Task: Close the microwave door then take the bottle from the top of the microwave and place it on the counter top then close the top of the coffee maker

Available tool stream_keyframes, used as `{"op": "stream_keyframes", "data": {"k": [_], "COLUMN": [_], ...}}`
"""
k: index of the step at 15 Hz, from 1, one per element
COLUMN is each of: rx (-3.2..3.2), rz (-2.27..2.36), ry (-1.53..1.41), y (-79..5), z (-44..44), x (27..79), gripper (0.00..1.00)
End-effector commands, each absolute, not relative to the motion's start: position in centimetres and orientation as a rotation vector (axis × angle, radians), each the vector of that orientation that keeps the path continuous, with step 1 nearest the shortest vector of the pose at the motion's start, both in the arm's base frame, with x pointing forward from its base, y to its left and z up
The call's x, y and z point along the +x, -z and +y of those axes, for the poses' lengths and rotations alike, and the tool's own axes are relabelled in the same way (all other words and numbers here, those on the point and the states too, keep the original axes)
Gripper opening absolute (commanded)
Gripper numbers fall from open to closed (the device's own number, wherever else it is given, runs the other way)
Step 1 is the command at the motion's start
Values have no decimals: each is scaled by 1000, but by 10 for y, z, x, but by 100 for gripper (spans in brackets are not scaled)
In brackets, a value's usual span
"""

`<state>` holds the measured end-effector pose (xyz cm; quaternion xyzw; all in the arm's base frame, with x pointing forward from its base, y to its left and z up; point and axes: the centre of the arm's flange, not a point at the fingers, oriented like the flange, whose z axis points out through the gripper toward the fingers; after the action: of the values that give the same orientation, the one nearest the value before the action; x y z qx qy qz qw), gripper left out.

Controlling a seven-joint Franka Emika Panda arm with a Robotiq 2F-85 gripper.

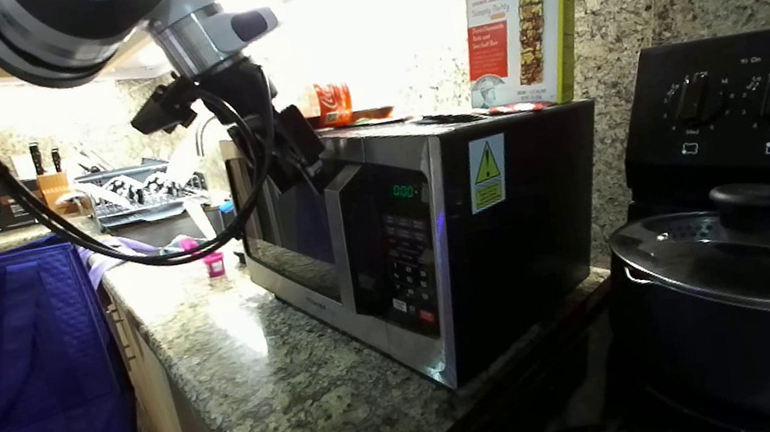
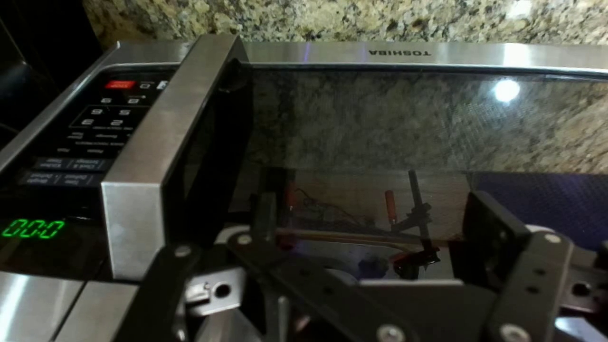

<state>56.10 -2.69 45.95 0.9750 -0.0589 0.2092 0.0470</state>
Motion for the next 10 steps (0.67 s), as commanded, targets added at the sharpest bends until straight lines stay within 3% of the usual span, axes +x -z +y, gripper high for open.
{"op": "stream_keyframes", "data": {"k": [1,3,4,10], "rx": [3032,2988,2975,2975], "rz": [-86,-41,-180,-180], "ry": [-545,-575,-638,-638], "y": [-464,-463,-460,-460], "z": [0,7,-27,-27], "x": [526,523,561,561], "gripper": [100,100,100,100]}}
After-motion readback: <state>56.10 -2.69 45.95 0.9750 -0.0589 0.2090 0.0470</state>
